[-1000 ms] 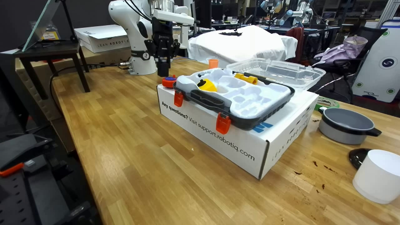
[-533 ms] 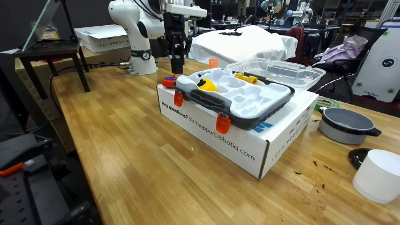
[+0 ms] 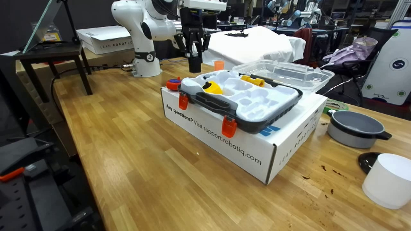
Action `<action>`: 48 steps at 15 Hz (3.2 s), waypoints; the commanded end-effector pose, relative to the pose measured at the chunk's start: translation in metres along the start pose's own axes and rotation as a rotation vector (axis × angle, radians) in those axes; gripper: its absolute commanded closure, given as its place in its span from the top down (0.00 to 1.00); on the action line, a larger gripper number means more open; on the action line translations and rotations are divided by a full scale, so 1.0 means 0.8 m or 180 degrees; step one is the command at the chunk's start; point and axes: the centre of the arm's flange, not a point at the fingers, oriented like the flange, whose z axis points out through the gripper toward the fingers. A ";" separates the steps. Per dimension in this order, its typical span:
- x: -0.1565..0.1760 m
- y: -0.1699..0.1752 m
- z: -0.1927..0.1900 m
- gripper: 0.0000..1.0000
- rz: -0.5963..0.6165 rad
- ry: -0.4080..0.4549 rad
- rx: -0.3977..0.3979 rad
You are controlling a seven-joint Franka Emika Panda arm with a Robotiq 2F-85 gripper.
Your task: Pick up the black object from the left side of the table and place it on the white box
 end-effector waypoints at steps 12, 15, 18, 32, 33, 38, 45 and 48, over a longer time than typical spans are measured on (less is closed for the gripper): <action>-0.057 0.053 0.049 0.14 0.0261 0.0225 0.0267; -0.057 0.055 0.049 0.64 0.0250 0.0240 0.0297; -0.056 0.055 0.056 0.77 0.0253 0.0247 0.0319; -0.052 0.053 0.060 1.00 0.0167 0.0284 0.0221; -0.052 0.052 0.060 1.00 0.0155 0.0286 0.0204; -0.048 0.051 0.058 1.00 0.0118 0.0284 0.0150; -0.047 0.053 0.057 1.00 0.0130 0.0293 0.0140; -0.047 0.053 0.057 1.00 0.0139 0.0288 0.0133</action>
